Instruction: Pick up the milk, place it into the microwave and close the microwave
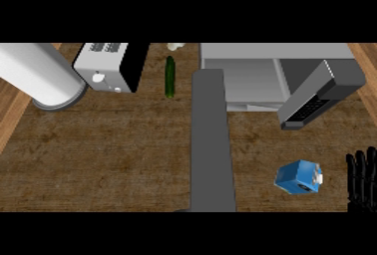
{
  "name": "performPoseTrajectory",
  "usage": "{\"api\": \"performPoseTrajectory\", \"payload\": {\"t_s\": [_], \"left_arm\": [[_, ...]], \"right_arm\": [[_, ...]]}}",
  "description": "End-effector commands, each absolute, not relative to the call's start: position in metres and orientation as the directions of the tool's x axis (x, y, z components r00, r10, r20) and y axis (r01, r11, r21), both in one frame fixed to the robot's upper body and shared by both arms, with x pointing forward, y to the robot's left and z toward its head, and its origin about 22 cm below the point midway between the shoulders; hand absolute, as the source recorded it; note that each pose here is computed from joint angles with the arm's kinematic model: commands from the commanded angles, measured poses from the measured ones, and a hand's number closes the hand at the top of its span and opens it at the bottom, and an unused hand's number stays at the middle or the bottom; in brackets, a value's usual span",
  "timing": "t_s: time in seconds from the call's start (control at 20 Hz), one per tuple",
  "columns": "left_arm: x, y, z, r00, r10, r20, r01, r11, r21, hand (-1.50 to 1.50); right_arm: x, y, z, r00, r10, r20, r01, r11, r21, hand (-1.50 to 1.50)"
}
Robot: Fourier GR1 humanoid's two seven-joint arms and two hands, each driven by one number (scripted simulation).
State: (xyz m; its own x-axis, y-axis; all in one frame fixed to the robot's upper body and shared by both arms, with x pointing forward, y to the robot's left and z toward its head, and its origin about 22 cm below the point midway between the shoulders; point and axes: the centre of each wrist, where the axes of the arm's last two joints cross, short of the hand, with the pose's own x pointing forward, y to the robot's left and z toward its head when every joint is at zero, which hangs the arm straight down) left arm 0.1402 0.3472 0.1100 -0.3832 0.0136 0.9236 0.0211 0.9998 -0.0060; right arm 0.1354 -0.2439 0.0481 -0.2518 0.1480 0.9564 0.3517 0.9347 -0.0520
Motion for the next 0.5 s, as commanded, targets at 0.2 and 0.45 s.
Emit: {"api": "performPoseTrajectory", "payload": {"t_s": [0.2, 0.45], "left_arm": [[0.129, 0.357, 0.119, -0.371, 0.005, 0.929, 0.021, 1.000, 0.002, -1.50], [0.123, 0.343, 0.109, -0.379, 0.023, 0.925, 0.034, 0.999, -0.011, -1.50]], "right_arm": [[0.133, -0.258, -0.017, -0.185, 0.179, 0.966, 0.424, 0.901, -0.085, -1.50], [0.111, -0.289, -0.036, -0.172, 0.154, 0.973, 0.421, 0.905, -0.069, -1.50]]}}
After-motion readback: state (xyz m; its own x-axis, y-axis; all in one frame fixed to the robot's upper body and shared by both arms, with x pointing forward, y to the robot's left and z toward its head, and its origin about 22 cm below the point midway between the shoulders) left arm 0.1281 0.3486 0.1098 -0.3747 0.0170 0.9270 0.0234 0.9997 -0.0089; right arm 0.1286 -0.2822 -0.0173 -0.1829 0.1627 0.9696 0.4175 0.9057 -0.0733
